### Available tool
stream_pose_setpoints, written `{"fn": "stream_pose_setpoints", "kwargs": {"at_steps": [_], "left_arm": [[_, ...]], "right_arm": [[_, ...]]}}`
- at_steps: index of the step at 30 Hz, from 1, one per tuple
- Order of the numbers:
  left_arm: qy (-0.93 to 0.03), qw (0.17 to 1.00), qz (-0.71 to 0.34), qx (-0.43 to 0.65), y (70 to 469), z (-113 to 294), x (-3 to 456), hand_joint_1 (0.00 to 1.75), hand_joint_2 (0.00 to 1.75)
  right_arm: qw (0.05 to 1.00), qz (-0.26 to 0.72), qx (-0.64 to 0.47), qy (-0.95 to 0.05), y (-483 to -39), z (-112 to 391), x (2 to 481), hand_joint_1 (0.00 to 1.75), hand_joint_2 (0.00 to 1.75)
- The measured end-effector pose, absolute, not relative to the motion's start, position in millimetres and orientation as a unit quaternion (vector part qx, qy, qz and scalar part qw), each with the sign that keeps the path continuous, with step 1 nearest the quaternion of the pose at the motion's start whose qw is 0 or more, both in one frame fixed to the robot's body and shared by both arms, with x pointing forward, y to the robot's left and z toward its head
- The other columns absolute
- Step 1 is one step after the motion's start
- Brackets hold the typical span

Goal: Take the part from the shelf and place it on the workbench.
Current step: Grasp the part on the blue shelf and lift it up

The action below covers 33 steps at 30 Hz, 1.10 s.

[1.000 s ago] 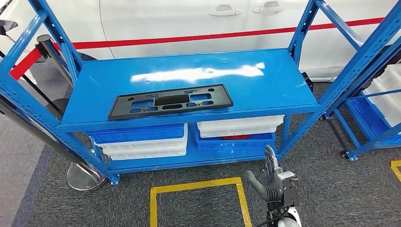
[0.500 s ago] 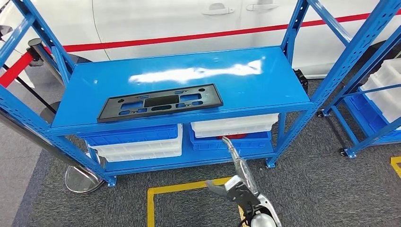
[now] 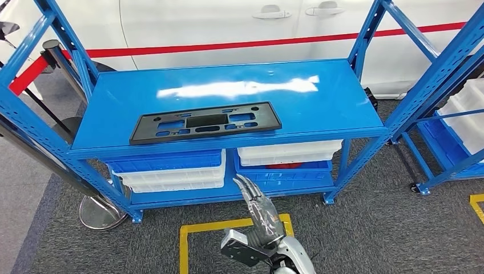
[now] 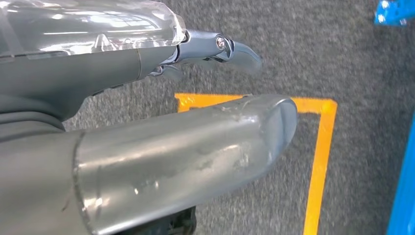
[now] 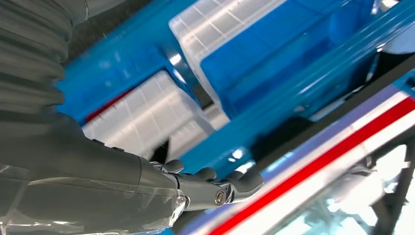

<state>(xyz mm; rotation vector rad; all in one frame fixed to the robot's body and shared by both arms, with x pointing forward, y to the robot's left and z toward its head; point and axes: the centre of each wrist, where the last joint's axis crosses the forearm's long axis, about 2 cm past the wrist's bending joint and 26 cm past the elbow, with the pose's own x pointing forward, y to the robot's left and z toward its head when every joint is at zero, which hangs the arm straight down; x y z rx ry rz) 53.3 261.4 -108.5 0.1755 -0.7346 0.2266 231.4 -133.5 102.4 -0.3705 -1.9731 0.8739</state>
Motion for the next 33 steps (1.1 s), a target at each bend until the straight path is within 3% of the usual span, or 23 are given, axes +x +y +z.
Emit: {"fn": "stream_pose_setpoints", "kwargs": {"at_steps": [19,33], "left_arm": [[-0.358,0.928,0.078,0.063,256.6,-107.5,59.9,0.00,0.00],[-0.352,0.934,0.060,0.011,245.8,-106.3,64.1,0.00,0.00]], "right_arm": [[0.287,0.430,-0.273,-0.811,-63.2,161.4,258.3,0.00,1.75],[0.168,0.400,-0.368,-0.822,-32.3,174.5,243.7,0.00,1.75]]}}
